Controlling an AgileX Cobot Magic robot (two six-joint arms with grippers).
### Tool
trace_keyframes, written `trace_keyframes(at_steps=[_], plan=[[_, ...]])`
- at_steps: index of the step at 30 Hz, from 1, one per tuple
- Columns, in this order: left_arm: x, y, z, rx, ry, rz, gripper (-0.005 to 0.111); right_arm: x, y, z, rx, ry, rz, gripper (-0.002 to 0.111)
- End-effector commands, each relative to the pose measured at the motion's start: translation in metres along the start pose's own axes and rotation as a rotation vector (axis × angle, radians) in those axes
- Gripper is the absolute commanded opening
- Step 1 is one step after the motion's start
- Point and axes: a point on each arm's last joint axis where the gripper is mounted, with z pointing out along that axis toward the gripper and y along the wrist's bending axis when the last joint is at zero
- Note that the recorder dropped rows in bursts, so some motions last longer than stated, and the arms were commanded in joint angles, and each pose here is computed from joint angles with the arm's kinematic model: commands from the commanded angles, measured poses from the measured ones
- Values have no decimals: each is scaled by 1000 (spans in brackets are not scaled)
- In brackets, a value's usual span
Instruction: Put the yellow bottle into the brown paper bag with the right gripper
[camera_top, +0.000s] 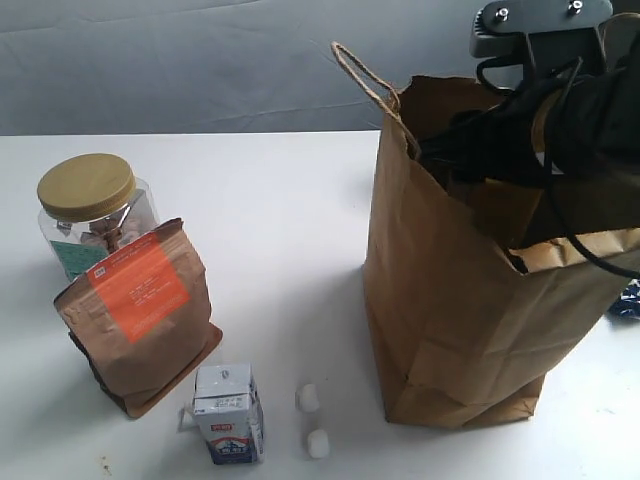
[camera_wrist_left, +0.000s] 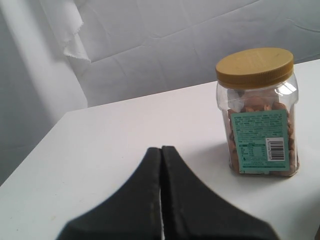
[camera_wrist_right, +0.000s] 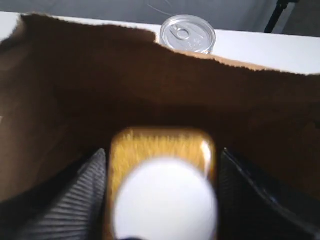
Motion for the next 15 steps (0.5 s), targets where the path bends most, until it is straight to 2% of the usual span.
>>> trace_keyframes(at_steps=[1,5,10,15], plan=[[0,0,0,4,-8,-1,0,-9,-2,-6,-16,-46,-16,67],[0,0,0,4,-8,-1,0,-12,-4,-13,-22,-64,-7,69],[0,0,0,4,-8,-1,0,-20,-13,-38,-47,-114,49,63],[0,0,0,4,-8,-1,0,-27,-29,-85,-138,-164,162,43]])
